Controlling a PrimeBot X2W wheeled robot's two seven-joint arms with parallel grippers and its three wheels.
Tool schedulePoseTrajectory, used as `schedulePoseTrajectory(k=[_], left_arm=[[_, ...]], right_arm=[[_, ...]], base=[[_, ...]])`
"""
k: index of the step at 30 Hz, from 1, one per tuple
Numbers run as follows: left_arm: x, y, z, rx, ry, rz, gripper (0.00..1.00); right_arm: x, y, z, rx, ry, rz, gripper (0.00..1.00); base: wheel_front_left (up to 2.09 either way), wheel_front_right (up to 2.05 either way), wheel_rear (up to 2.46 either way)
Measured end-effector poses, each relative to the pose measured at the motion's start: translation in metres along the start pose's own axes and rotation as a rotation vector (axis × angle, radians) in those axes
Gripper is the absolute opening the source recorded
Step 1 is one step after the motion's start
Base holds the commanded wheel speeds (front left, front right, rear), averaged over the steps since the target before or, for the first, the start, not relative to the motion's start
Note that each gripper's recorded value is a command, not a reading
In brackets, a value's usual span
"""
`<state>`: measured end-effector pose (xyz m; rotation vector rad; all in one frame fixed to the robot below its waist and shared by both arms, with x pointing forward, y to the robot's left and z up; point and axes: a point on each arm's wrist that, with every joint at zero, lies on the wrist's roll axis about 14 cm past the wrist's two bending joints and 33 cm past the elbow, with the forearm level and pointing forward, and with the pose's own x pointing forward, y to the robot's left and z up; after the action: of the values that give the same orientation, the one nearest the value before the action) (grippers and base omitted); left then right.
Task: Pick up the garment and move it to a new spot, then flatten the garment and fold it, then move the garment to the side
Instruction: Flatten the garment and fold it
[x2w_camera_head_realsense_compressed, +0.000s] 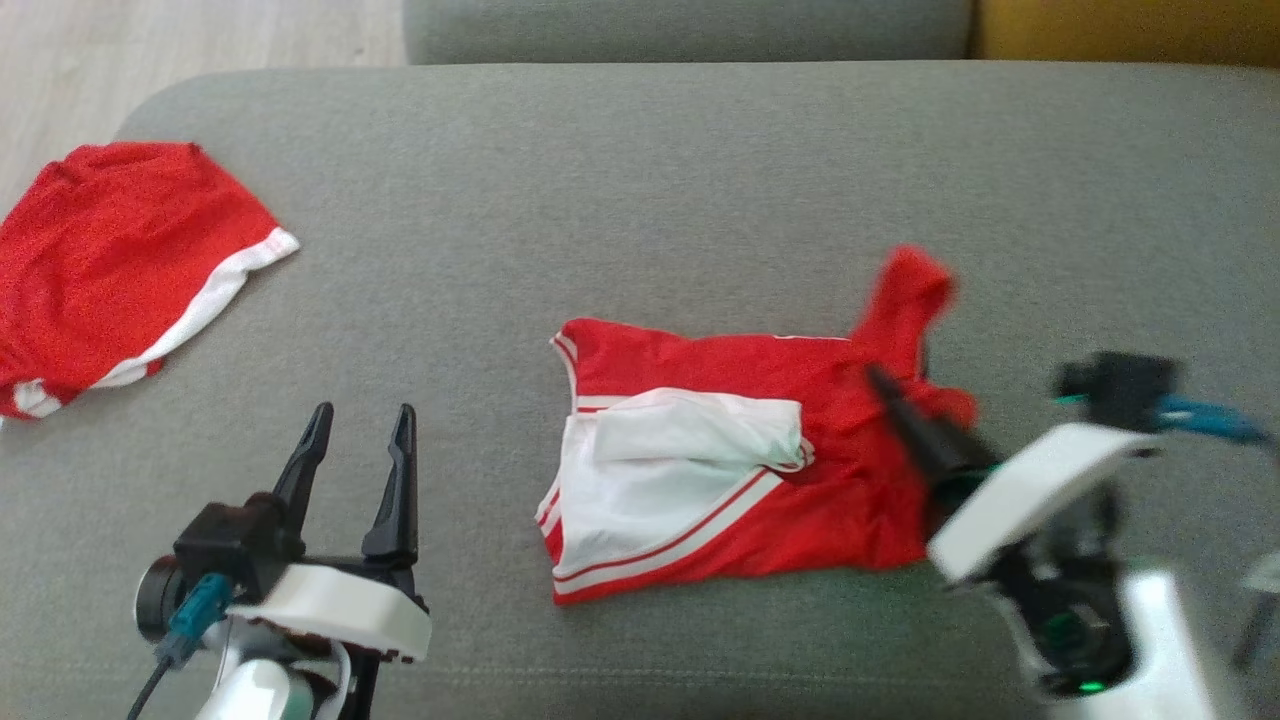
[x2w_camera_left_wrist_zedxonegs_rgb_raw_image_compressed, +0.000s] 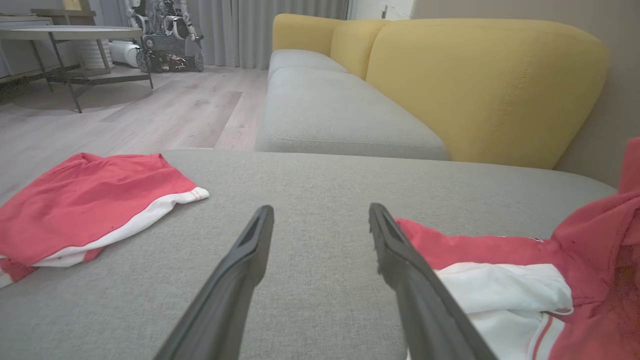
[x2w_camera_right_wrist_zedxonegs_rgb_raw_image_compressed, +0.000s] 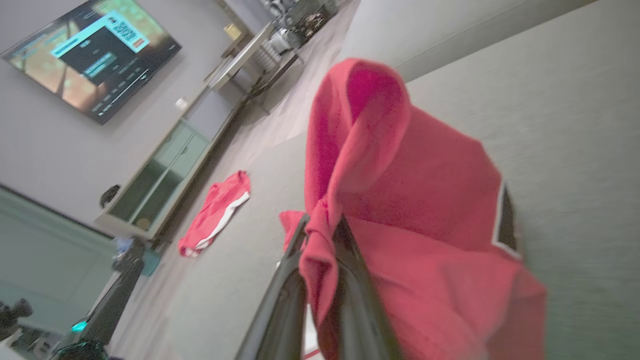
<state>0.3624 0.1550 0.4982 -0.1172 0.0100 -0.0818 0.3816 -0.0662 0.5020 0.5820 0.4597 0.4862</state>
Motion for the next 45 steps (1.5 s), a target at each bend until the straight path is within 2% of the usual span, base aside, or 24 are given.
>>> schedulePoseTrajectory(k=[6, 12, 16, 17, 18, 25, 29, 32, 35, 38, 45], left_arm=[[-0.005, 0.011, -0.002, 0.002, 0.009, 0.03, 1.0], [-0.004, 0.02, -0.004, 0.005, 0.015, 0.059, 1.0], [-0.001, 0.025, -0.007, 0.005, 0.025, 0.073, 1.0], [0.0, 0.027, -0.011, 0.004, 0.035, 0.081, 1.0], [0.0, 0.028, -0.013, 0.003, 0.04, 0.084, 1.0], [0.004, 0.024, -0.018, 0.001, 0.05, 0.068, 1.0], [0.007, 0.021, -0.016, 0.001, 0.042, 0.056, 1.0], [0.009, 0.018, -0.014, 0.001, 0.035, 0.046, 1.0], [0.011, 0.016, -0.012, 0.004, 0.027, 0.042, 1.0], [0.013, 0.015, -0.008, 0.011, 0.016, 0.031, 1.0], [0.013, 0.009, -0.002, 0.019, 0.0, 0.014, 1.0]], right_arm=[[0.039, 0.054, -0.058, 0.068, 0.144, 0.188, 0.0], [0.067, 0.074, -0.085, 0.074, 0.218, 0.255, 0.0], [0.085, 0.068, -0.099, 0.068, 0.261, 0.245, 0.0], [0.091, 0.064, -0.104, 0.067, 0.269, 0.237, 0.89], [0.093, 0.063, -0.104, 0.075, 0.268, 0.234, 1.0], [0.101, 0.078, -0.083, 0.068, 0.17, 0.28, 1.0], [0.102, 0.087, -0.051, 0.034, 0.049, 0.307, 1.0], [0.099, 0.079, -0.02, -0.001, -0.061, 0.287, 1.0], [0.09, 0.059, 0.014, -0.052, -0.167, 0.236, 1.0], [0.073, 0.025, 0.042, -0.098, -0.255, 0.142, 1.0], [0.005, -0.062, 0.055, -0.141, -0.341, -0.145, 1.0]], base=[[0.0, 0.0, 0.0], [0.0, 0.0, 0.0], [0.0, 0.0, 0.0], [0.0, 0.0, 0.0], [0.0, 0.0, 0.0], [0.0, 0.0, 0.0], [0.0, 0.0, 0.0], [0.0, 0.0, 0.0], [0.0, 0.0, 0.0], [0.0, 0.0, 0.0], [0.0, 0.0, 0.0]])
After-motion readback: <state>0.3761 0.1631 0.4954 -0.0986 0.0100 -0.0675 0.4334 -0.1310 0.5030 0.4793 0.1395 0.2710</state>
